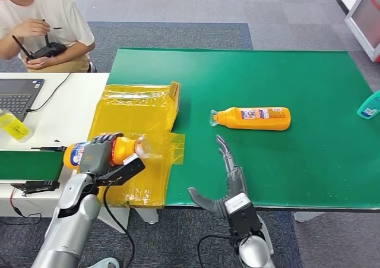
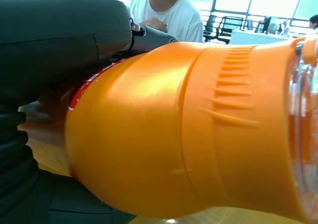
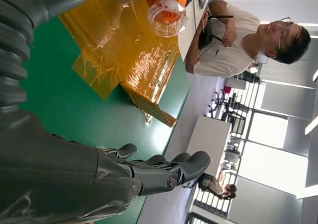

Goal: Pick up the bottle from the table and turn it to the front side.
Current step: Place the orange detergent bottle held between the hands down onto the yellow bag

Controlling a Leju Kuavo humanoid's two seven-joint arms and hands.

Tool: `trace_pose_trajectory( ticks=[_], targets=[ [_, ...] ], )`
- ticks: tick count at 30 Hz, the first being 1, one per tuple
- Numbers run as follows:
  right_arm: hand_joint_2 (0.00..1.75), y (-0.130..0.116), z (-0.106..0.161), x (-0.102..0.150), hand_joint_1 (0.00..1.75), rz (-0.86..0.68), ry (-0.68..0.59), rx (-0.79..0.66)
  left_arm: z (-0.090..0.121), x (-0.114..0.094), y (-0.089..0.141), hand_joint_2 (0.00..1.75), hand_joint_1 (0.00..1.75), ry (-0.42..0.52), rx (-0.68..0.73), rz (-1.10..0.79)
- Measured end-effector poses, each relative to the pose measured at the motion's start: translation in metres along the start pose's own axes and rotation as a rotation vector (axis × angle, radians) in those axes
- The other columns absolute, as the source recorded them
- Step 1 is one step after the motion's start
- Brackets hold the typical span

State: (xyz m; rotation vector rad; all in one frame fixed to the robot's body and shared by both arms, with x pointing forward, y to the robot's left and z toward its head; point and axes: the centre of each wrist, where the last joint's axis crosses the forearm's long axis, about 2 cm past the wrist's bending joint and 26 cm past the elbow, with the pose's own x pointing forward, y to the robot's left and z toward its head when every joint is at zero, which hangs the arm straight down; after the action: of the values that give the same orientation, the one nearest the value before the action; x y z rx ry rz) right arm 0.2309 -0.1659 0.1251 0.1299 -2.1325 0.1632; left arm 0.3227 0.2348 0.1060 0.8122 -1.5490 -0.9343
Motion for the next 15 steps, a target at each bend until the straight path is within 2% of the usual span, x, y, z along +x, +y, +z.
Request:
trace_pose_trajectory(
  ticks=[8, 15],
  targets=[
    [1.75, -0.001, -0.002, 0.003, 0.00, 0.006, -0.009, 0.008, -0.028, 0.034, -0.004, 1.75, 1.75, -0.049, -0.033, -0.030],
    [1.75, -0.001, -0.002, 0.004, 0.00, 0.003, -0.014, 0.008, -0.044, 0.073, -0.013, 1.75, 1.75, -0.141, -0.089, -0.085]
  ],
)
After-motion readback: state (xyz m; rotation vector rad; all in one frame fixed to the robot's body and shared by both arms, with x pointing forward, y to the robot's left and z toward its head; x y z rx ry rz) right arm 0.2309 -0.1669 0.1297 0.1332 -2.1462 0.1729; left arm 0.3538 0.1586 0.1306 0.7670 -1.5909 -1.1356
